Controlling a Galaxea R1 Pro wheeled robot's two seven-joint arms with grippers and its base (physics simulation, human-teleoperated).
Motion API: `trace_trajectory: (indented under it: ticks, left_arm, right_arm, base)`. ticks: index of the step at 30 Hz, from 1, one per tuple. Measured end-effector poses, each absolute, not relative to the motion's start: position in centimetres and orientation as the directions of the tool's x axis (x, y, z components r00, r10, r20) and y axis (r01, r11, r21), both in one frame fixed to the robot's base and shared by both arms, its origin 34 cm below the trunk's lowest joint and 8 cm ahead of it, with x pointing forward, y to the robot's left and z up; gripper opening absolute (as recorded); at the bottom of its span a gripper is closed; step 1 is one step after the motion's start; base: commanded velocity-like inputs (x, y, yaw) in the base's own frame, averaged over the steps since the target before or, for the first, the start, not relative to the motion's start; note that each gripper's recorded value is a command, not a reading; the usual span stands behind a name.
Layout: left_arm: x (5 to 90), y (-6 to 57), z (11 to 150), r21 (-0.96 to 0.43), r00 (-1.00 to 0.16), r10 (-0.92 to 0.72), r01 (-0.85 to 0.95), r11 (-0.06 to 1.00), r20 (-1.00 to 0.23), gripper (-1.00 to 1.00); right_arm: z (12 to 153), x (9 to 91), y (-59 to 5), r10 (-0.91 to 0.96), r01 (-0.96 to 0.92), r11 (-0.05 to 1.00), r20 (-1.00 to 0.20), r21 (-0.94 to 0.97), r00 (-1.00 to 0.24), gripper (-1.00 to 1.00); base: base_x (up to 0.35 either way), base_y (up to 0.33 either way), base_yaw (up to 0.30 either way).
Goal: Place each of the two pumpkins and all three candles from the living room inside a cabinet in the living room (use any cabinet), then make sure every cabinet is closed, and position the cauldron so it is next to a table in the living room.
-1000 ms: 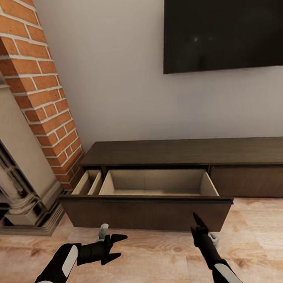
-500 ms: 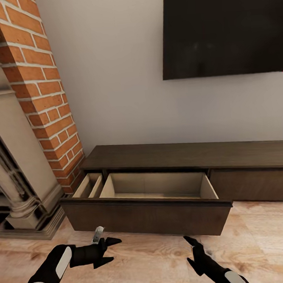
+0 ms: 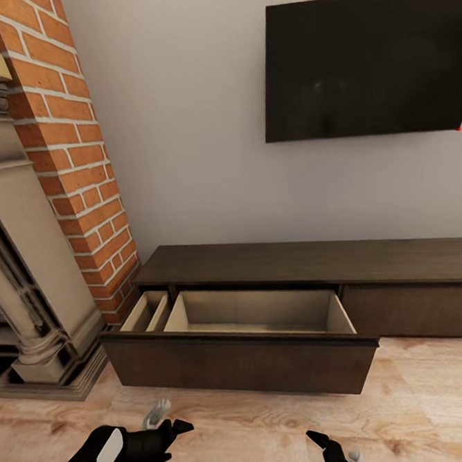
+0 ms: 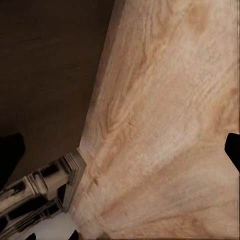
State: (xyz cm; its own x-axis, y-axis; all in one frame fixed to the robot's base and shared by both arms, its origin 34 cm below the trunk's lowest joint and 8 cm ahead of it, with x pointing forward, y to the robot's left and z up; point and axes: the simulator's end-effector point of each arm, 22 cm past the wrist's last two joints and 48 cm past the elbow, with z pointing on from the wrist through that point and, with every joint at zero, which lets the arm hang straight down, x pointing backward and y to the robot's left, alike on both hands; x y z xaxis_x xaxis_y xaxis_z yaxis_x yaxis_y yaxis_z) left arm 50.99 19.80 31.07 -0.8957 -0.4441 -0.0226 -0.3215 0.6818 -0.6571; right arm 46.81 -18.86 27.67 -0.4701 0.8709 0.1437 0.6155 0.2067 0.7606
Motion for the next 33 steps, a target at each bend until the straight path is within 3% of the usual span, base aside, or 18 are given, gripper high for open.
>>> trace_trajectory:
  ticks: [21,33]
  left_arm:
    - [50.4,18.1,33.7,-0.647,-0.895,-0.445,-0.325,0.690,-0.025,1.00]
    - [50.6,18.4,35.7,-0.621,-0.895,-0.445,-0.336,0.709,-0.023,1.00]
  right_arm:
    - [31.5,47.7,-18.9,0.893,0.623,0.210,0.111,0.753,-0.435,1.00]
    - [29.3,42.7,-20.6,0.914,0.785,0.264,0.115,0.560,-0.389,1.00]
  base:
    - [0.000,0.000,0.000]
    - [0.000,0.000,0.000]
